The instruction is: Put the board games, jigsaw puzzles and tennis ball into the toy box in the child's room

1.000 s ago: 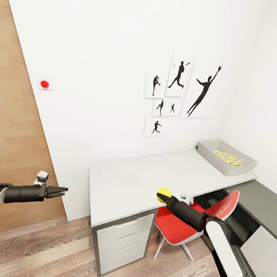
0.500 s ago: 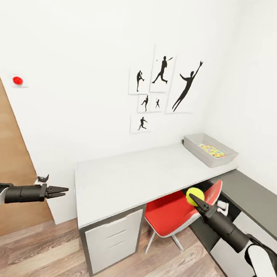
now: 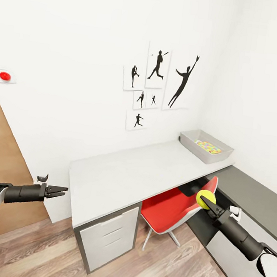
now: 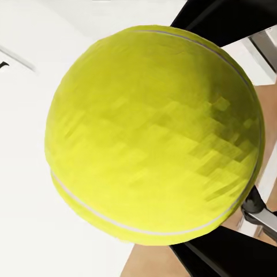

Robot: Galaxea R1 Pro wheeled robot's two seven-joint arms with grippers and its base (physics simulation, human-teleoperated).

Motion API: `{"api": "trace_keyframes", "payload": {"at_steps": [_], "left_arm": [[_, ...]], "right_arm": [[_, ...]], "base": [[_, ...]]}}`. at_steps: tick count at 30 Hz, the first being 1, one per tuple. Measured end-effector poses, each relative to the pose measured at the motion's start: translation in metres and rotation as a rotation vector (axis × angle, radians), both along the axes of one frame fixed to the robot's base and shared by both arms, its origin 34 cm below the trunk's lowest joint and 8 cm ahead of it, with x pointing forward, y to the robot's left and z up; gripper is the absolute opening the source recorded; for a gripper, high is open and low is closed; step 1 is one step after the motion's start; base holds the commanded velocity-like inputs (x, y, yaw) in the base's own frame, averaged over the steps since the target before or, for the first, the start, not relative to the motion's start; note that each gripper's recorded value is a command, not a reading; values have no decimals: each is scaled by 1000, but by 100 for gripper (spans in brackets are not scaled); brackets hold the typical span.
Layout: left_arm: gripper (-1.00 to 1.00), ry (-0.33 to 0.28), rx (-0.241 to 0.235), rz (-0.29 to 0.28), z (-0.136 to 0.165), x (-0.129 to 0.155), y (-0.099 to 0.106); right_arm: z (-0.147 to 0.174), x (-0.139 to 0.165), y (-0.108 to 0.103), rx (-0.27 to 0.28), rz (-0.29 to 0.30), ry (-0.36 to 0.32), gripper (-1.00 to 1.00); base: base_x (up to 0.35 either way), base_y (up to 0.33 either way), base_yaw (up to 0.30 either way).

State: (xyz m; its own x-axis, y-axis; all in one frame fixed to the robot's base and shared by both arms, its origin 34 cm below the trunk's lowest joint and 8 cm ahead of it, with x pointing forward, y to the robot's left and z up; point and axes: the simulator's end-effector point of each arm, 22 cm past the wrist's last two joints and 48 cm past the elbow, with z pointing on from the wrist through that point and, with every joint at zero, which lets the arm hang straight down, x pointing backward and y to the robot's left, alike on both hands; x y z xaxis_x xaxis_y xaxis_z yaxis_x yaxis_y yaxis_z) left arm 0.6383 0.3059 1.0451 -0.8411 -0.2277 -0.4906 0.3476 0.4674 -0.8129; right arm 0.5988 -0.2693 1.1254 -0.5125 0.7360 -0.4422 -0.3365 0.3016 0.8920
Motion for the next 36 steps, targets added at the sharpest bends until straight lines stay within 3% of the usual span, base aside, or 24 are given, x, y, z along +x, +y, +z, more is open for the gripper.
{"api": "trace_keyframes", "payload": {"at_steps": [4,10,13,24,36], "left_arm": [[100,4,1,-1,-3,0,0],[100,4,1,-1,-4,0,0],[100,4,2,-1,-4,0,0],[100,3,3,-2,-4,0,0],[100,4,1,-1,-4,0,-1]], "right_arm": [[-5,1,1,-7,-2,9,-100],[-19,3,1,-77,-15,29,-100],[-22,4,2,-87,-17,32,-100],[-23,4,6,-82,-20,33,-100],[-23,4,9,-76,-20,33,-100]], "base": [[98,-262,0],[103,-276,0],[103,-278,0],[135,-224,0],[225,-24,0]]}}
